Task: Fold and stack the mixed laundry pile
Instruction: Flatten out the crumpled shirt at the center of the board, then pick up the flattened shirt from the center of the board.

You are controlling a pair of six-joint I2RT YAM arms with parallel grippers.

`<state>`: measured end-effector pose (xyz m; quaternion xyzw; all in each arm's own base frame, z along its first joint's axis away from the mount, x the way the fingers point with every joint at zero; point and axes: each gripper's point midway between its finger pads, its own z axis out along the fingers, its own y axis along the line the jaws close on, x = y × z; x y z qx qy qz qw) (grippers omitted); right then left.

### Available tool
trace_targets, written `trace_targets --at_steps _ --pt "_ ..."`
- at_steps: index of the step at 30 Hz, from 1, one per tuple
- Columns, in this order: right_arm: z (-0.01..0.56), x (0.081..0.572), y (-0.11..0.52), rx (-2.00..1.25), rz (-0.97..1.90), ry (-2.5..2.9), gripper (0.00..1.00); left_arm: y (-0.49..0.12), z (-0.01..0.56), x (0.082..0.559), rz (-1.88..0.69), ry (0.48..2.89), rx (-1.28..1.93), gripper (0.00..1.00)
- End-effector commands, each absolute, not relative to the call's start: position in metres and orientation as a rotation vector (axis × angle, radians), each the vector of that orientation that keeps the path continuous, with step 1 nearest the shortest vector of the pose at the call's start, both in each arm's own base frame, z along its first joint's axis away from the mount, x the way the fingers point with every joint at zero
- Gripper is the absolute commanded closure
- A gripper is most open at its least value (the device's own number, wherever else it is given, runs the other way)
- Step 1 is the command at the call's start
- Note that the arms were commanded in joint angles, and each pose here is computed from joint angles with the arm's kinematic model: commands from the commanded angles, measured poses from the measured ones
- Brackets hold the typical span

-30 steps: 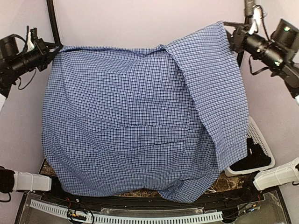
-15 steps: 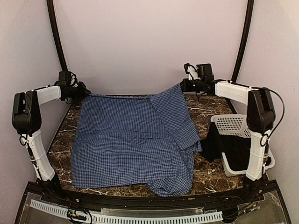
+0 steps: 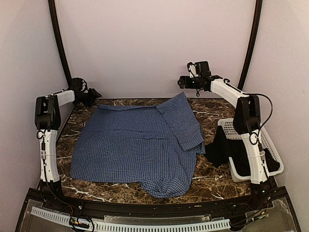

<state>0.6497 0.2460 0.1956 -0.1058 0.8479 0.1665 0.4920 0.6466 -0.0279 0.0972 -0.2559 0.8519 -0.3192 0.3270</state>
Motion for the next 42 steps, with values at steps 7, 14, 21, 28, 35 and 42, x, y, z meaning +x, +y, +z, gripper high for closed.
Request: trace_targets --at_steps 7,14,21,28,35,42 --pt "0.272 0.581 0.217 -0.25 0.474 2.088 0.08 -0.021 0.197 0.585 -0.725 2.169 -0.564 0.18" --pt "0.255 0.469 0.251 -0.408 0.695 2.209 0.21 -0.049 0.182 0.528 -0.692 2.238 -0.488 0.2" --pt "0.219 0.377 0.265 -0.445 0.766 2.34 0.23 -0.093 0.144 0.488 -0.655 2.375 -0.442 0.23" --pt "0.163 0.359 0.285 -0.469 0.807 2.443 0.26 -0.083 0.075 0.447 -0.615 2.504 -0.672 0.37" --pt "0.147 0.365 0.294 -0.476 0.842 2.466 0.27 -0.048 0.029 0.414 -0.581 2.551 -0.941 0.5" --pt "0.174 0.37 0.277 -0.396 0.88 2.432 0.26 -0.003 0.009 0.382 -0.495 2.501 -1.179 0.54"
